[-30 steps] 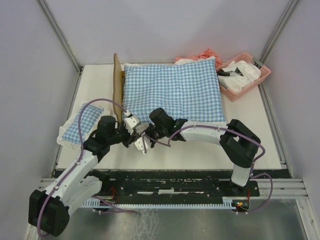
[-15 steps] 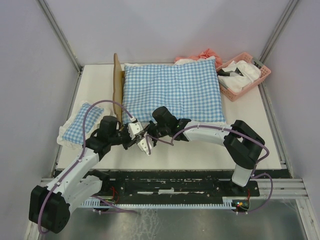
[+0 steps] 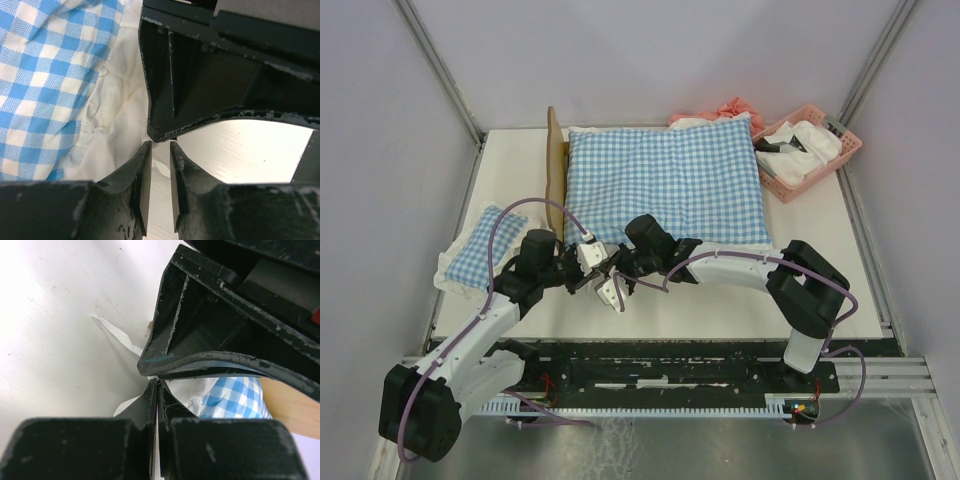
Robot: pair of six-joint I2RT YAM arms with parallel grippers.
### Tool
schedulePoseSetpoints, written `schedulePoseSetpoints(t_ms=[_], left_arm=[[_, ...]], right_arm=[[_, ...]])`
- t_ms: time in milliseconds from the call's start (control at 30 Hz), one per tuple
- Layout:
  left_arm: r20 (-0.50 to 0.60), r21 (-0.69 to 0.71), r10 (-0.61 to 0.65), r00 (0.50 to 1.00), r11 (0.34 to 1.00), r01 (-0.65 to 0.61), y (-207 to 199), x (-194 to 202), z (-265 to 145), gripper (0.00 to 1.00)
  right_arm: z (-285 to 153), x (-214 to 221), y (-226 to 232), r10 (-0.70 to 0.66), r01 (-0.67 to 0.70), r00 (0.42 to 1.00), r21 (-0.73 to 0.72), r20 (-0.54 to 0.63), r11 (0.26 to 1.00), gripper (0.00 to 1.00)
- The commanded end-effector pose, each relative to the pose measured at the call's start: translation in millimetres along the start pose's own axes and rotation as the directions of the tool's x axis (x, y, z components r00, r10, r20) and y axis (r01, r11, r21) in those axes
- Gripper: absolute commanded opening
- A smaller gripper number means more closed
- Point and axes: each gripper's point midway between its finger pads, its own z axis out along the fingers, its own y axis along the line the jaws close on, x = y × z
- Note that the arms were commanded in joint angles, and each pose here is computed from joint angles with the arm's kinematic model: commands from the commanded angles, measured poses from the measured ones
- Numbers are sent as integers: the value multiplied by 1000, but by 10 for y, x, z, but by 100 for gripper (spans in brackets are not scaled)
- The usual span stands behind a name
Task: Set up the pet bed
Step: Tie the ropes to the bed frame.
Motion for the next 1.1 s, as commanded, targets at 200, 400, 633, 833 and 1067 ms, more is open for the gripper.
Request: schedulePoseSetpoints(t_ms=[200, 400, 633, 833, 1067], left_arm=[[27, 12, 75, 997, 997, -76, 71, -77, 53, 28], [53, 9, 76, 996, 997, -76, 83, -131, 70, 24], [48, -1, 70, 996, 998, -70, 107, -121, 78, 3], [25, -10, 40, 999, 999, -40, 127, -91, 77, 3], [2, -32, -13, 1000, 999, 13, 158, -62, 68, 3]], right_arm=[[-72, -125, -190, -44, 42, 998, 52, 40, 998, 2], [-52, -150, -199, -38, 35, 998, 53, 58, 998, 2], [-43, -165, -220, -29, 25, 997, 65, 70, 998, 2], [-43, -146, -243, -3, -2, 998, 83, 63, 997, 2], [-153, -162, -356, 214, -229, 972, 190, 100, 955, 23]])
